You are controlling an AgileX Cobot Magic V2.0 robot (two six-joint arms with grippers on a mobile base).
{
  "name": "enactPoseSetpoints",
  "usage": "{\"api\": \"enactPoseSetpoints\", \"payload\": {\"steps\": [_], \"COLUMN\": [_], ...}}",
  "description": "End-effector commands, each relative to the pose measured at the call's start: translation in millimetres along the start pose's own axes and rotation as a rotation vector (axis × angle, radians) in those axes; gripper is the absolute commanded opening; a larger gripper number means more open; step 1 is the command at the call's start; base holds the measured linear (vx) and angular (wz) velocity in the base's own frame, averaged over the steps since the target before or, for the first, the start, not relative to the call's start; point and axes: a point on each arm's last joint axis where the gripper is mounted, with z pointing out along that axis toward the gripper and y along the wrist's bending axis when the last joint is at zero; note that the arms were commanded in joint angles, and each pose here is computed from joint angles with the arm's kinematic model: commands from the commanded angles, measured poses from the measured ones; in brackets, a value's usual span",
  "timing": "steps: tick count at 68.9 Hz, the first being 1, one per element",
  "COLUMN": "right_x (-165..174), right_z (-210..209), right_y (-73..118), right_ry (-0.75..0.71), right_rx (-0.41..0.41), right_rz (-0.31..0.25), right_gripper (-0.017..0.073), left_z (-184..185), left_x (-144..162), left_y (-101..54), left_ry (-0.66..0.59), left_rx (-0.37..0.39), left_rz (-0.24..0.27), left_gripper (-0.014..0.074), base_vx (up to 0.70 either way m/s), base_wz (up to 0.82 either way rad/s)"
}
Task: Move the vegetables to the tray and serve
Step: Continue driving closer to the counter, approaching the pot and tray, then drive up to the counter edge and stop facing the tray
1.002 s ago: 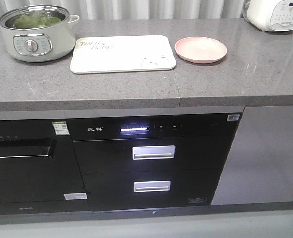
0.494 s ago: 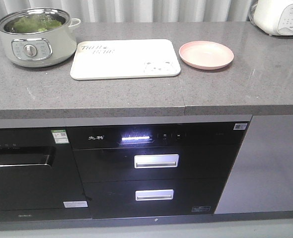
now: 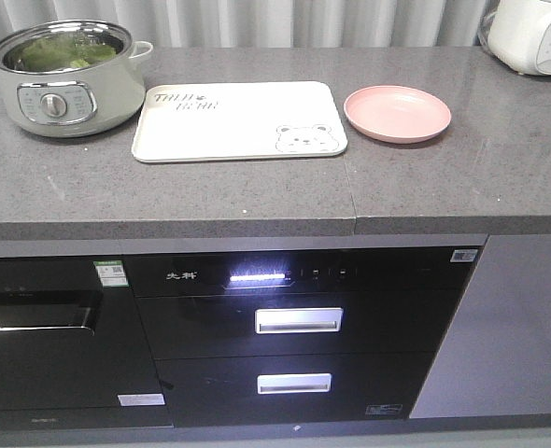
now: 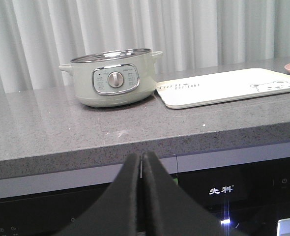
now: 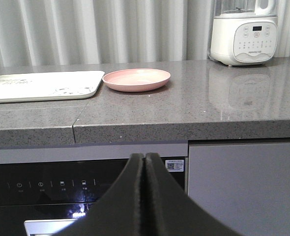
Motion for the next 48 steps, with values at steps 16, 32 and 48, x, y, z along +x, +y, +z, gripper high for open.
{"api": "enactPoseSetpoints", "payload": {"steps": [16,32,48], "right_x": [-4.8,-4.8,-4.8], "right_z": [-0.1,-0.1,-0.1], "right_y": [-0.1,-0.1,-0.1], "right_ry": [-0.072,-0.072,-0.072], "right_rx": [0.002,0.002,0.002], "right_rz": [-0.009,-0.009,-0.009], "right_gripper": [-0.0003,-0.0003,-0.0003], "left_z": [-1.0,-1.0,-1.0], "left_x": [-3.4,-3.4,-3.4], "left_y": [0.7,0.7,0.7], "left_ry": [-0.071,-0.071,-0.071], "left_rx": [-0.011,-0.011,-0.011], "left_rz": [-0.002,-0.002,-0.002], "left_gripper": [-0.0006,-0.0006,-0.0006], "base_vx": [0.06,0.06,0.05], "base_wz": [0.0,0.0,0.0]}}
